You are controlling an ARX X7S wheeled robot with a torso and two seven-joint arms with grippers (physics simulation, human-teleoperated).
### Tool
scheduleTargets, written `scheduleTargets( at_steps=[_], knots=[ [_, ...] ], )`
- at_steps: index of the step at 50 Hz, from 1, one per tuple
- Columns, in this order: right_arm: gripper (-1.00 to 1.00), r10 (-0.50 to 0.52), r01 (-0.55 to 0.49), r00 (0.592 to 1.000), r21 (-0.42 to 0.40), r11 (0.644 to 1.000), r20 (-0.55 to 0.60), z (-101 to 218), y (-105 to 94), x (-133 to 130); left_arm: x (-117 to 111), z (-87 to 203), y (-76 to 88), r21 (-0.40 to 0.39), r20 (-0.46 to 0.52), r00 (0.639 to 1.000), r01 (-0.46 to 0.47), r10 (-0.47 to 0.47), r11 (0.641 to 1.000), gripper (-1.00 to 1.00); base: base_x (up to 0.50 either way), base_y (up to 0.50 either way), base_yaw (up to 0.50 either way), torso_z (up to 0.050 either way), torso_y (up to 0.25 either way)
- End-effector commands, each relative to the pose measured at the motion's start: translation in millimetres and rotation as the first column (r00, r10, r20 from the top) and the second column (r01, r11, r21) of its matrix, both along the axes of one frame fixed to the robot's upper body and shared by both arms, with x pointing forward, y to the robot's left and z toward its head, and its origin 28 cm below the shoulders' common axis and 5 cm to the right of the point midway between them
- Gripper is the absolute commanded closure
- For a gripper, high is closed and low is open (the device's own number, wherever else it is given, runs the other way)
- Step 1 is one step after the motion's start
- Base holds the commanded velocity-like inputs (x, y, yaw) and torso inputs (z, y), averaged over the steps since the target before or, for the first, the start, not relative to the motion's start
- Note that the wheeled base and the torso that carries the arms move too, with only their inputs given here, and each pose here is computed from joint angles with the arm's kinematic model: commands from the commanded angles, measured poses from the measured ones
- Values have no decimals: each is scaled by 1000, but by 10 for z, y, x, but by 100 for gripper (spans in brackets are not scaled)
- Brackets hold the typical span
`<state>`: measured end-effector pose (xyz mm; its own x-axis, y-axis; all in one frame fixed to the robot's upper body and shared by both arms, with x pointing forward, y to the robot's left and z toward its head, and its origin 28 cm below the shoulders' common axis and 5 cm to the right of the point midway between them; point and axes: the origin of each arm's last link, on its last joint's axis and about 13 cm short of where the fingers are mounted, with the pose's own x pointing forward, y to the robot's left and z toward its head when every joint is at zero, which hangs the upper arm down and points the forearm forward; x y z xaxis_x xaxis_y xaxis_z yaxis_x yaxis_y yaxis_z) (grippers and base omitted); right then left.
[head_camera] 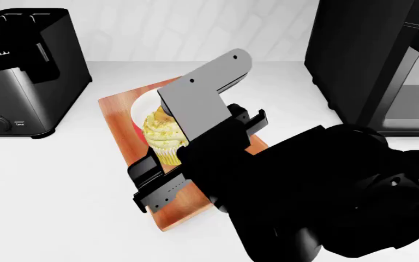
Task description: Pick up the bowl with cake and place it on the tray. Pick up the cupcake and place it on the tray.
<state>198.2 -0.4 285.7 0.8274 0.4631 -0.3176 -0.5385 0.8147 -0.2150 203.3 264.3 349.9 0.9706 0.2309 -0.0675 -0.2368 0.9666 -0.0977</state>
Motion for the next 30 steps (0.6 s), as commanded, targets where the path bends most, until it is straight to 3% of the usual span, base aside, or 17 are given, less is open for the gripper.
scheduleTargets(
  at_steps=[1,30],
  knots=[
    [100,19,-19,1000,-27,999,-5,-71,29,22,3,-2,4,1,-2,1000,-1,1,1000,-100,0,0,0,0,0],
    [100,33,-36,998,-51,998,-51,-255,86,80,3,1,8,7,-1,1000,-8,8,1000,-100,0,0,0,0,0]
  ],
)
